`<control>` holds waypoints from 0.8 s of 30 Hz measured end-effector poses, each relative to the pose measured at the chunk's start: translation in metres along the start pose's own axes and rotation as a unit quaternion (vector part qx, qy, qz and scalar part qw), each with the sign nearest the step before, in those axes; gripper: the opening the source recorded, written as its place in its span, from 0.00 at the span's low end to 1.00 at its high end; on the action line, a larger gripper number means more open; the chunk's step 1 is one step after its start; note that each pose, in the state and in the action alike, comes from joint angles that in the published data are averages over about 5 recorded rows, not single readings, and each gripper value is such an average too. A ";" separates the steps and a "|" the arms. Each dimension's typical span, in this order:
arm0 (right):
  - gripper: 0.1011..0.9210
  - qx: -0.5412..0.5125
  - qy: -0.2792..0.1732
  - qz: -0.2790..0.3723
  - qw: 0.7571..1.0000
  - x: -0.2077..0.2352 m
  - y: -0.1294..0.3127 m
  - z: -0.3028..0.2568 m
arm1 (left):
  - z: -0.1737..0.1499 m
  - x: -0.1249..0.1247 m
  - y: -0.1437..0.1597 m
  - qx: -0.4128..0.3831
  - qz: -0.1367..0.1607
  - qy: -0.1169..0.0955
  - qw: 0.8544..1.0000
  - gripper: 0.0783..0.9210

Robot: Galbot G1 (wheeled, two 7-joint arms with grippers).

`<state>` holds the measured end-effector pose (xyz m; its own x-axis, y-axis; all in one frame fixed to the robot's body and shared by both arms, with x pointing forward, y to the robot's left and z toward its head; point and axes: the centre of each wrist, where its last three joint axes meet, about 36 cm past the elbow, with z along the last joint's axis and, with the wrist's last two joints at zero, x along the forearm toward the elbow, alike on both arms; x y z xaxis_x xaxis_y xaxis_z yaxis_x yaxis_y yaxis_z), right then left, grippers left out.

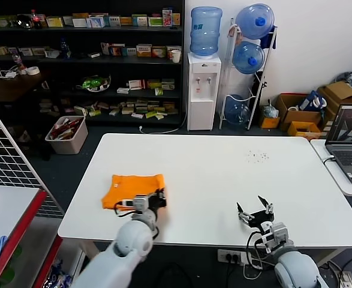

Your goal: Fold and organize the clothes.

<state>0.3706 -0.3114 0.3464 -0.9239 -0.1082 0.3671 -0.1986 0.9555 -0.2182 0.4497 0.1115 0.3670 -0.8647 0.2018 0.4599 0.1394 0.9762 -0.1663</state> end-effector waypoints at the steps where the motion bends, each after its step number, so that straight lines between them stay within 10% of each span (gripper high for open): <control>1: 0.88 0.000 0.000 0.001 1.000 0.001 -0.002 0.001 | 0.002 -0.004 -0.011 0.006 0.004 -0.003 1.000 0.09; 11: 0.88 0.001 0.006 0.017 1.000 0.009 -0.024 0.010 | 0.019 -0.034 -0.081 0.052 0.025 -0.029 0.998 0.13; 24: 0.88 -0.015 -0.002 0.016 1.000 0.003 -0.034 0.003 | 0.026 -0.013 -0.091 0.102 0.115 -0.115 0.982 0.57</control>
<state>0.3734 -0.3451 0.3521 -0.9309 -0.0778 0.3568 -0.1581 0.9666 -0.2019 0.4362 0.0183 0.3532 -0.9108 0.3688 0.1856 0.2644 0.8662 -0.4240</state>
